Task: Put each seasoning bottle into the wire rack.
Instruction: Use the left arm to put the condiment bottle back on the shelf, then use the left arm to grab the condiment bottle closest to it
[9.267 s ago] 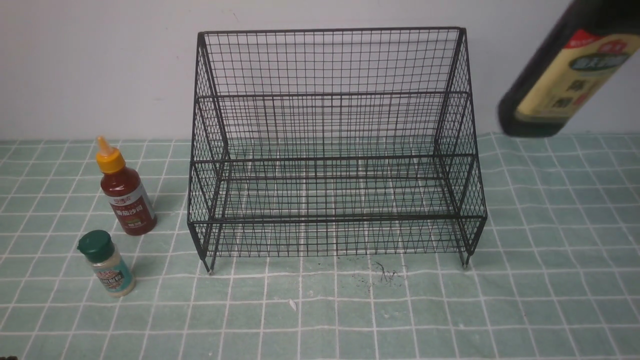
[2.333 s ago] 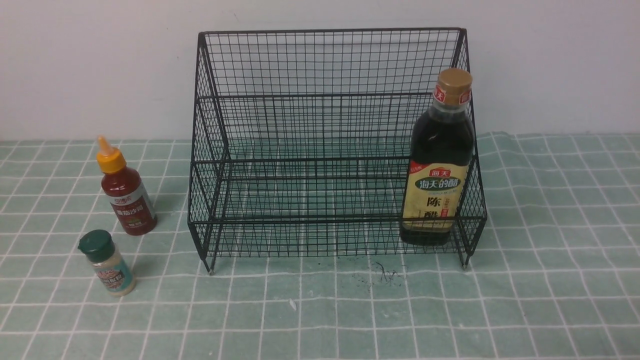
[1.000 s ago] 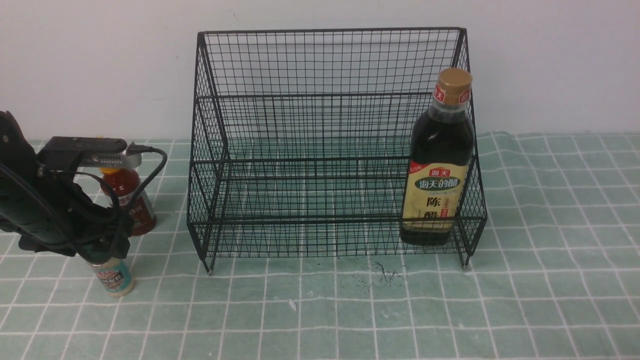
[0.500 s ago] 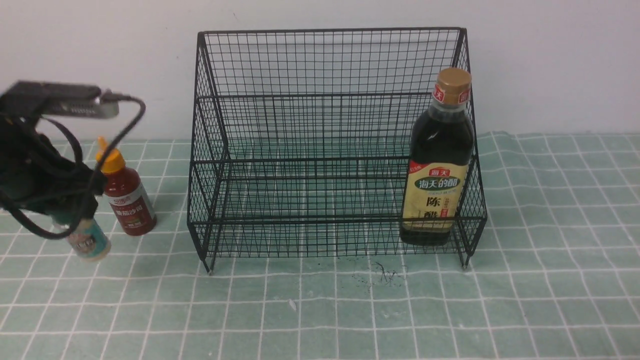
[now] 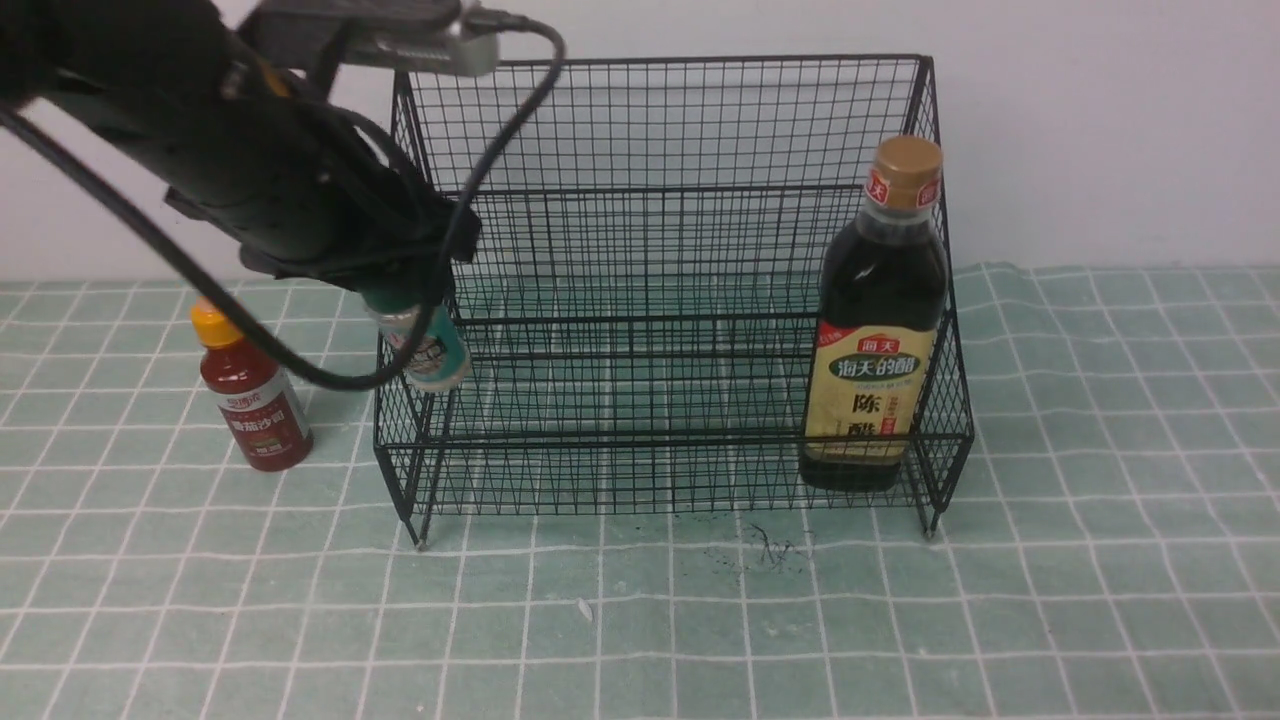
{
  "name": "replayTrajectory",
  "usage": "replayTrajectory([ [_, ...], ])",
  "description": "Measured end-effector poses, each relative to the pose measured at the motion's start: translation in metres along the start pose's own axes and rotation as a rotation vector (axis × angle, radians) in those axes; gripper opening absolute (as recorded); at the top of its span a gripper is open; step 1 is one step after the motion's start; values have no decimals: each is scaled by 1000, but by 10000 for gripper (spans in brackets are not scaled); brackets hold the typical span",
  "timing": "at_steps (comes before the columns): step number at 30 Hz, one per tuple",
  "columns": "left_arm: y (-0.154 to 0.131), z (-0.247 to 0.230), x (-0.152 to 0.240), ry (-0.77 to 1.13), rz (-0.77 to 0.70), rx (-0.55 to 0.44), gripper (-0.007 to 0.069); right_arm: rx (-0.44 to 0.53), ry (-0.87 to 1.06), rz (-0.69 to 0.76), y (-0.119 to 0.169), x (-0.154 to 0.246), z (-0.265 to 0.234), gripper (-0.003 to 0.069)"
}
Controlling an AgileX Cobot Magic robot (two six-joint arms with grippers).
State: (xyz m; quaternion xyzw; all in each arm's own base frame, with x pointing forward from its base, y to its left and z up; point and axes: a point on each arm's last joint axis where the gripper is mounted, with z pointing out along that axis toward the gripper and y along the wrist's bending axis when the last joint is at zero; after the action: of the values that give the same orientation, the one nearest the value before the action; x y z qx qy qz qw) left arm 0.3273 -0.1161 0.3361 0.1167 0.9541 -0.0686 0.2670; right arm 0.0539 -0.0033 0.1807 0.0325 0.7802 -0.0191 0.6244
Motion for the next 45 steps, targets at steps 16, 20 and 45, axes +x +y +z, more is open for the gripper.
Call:
replayTrajectory([
  [16,-12,93,8,200,35,-39,330,0,0,0,0,0,0,-13],
  [20,-12,92,8,200,36,-39,374,0,0,0,0,0,0,-13],
  [45,134,-69,-30,-1,-243,-269,27,-1,-2,-6,0,0,0,-13],
])
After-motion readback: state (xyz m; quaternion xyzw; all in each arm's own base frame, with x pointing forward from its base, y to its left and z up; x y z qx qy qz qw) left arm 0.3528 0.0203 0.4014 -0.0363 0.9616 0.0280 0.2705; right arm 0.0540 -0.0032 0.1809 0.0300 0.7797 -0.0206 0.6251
